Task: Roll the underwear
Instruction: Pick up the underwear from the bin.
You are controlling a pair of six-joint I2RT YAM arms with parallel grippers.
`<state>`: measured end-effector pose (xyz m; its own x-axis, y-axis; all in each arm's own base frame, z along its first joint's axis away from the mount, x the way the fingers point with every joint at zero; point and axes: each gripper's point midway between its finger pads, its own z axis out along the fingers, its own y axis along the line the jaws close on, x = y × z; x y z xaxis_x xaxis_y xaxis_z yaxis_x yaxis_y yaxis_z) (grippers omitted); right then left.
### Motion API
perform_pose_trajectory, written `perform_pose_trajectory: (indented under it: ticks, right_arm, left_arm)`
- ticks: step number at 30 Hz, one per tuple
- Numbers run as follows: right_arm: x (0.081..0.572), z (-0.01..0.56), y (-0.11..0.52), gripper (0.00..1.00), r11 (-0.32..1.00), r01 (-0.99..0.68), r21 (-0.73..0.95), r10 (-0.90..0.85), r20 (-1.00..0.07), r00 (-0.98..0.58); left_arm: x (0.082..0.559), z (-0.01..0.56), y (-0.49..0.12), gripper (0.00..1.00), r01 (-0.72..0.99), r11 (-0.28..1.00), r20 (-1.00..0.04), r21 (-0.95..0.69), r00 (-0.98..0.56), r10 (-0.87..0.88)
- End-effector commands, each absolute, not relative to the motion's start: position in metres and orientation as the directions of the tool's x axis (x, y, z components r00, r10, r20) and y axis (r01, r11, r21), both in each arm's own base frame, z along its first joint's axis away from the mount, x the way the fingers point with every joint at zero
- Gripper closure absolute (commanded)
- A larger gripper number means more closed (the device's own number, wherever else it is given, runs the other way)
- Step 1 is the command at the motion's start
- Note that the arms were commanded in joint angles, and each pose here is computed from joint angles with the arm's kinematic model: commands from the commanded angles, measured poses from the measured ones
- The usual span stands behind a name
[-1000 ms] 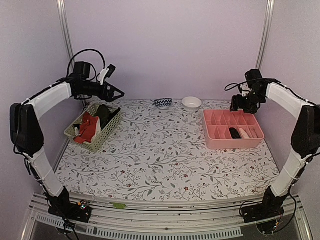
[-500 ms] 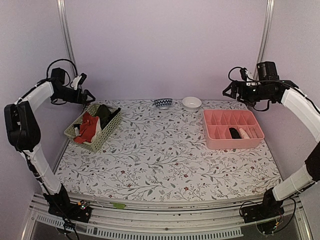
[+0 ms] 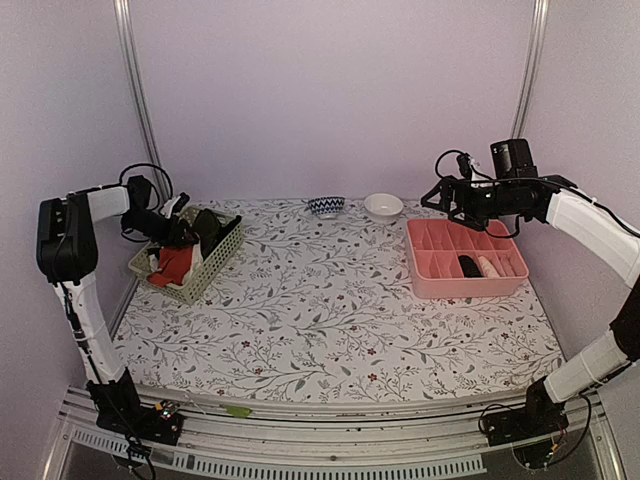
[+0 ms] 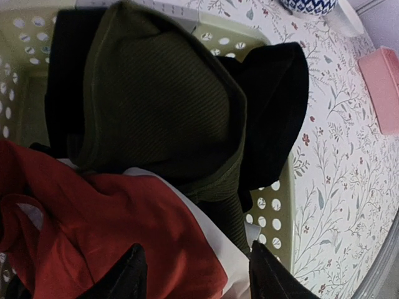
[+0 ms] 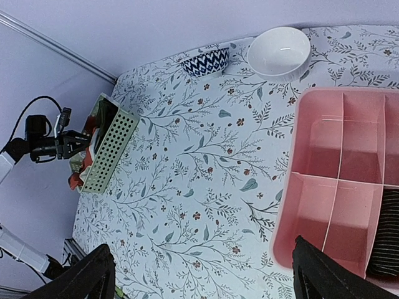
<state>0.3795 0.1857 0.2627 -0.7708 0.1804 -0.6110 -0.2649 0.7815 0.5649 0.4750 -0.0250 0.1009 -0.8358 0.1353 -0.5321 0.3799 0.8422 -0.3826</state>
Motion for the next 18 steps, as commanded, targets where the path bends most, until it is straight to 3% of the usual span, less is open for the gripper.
perform_pose_trajectory:
  ticks: [1, 5, 11, 18]
  right_arm:
    - [0.384, 0.26, 0.193, 0.01, 0.763, -0.267, 0.588, 0.192, -0.601, -0.776]
    - [0.385, 0.259, 0.194, 0.01, 0.762, -0.266, 0.591, 0.192, -0.598, -0.778]
    - [0.387, 0.258, 0.194, 0.01, 0.763, -0.26, 0.592, 0.194, -0.592, -0.782]
    - [0.387, 0.26, 0.196, 0.01, 0.756, -0.268, 0.597, 0.194, -0.596, -0.779]
  left_arm:
    - [0.471, 0.085, -0.037, 0.49, 0.38, 0.83, -0.513, -0.408, -0.848, 0.136]
    - [0.465, 0.075, -0.04, 0.63, 0.373, 0.829, -0.496, -0.417, -0.858, 0.136]
    - [0.471, 0.105, -0.035, 0.99, 0.389, 0.84, -0.562, -0.379, -0.818, 0.125]
    - [0.475, 0.189, -0.032, 1.0, 0.46, 0.839, -0.717, -0.29, -0.685, 0.128]
